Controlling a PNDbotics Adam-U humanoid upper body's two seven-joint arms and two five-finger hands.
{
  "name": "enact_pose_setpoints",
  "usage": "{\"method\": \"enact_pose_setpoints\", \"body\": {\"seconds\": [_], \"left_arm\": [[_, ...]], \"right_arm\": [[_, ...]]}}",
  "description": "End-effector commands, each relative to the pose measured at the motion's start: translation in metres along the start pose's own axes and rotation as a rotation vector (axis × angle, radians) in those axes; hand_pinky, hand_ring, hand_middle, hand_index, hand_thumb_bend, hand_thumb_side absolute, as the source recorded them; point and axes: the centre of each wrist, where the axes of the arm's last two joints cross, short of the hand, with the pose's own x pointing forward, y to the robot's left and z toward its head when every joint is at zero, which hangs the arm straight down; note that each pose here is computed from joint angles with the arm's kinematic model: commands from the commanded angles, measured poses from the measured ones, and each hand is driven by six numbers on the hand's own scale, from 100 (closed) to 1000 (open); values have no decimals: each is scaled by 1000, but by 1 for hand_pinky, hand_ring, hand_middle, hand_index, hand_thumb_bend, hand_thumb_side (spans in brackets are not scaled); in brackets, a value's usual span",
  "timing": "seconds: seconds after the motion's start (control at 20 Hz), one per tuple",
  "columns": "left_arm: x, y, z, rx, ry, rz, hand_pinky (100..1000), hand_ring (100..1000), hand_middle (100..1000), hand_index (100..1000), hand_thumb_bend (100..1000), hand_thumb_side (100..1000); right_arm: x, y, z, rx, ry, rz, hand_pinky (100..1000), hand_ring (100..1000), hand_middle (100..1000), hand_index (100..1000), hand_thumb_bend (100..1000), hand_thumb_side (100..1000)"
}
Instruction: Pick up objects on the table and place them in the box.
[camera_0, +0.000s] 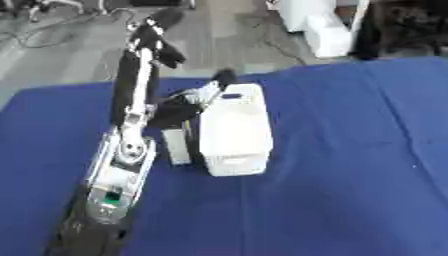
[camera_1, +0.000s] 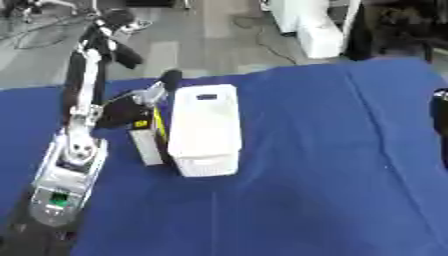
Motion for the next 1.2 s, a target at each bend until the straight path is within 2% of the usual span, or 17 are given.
{"method": "enact_pose_setpoints", "body": {"seconds": [0.05,0.3,0.9,0.95,1.2], "left_arm": [[-7,2,-3,6,44,-124,505,564,893,870,637,600],[-11,-4,-3,-55,130,-264,491,582,902,876,633,610],[-11,-4,-11,-179,306,-386,464,597,925,920,659,620],[-11,-4,-12,-187,318,-395,475,662,954,938,672,625],[-15,-3,-16,-256,388,-425,480,706,952,945,667,634]], "right_arm": [[5,-1,-8,27,-6,14,163,290,252,383,100,1000],[4,0,-4,30,5,19,163,291,252,383,100,1000],[4,1,-3,28,6,22,163,291,252,383,100,1000],[4,1,-3,28,5,22,163,290,252,383,100,1000],[4,0,-4,26,3,22,163,290,252,383,100,1000]]}}
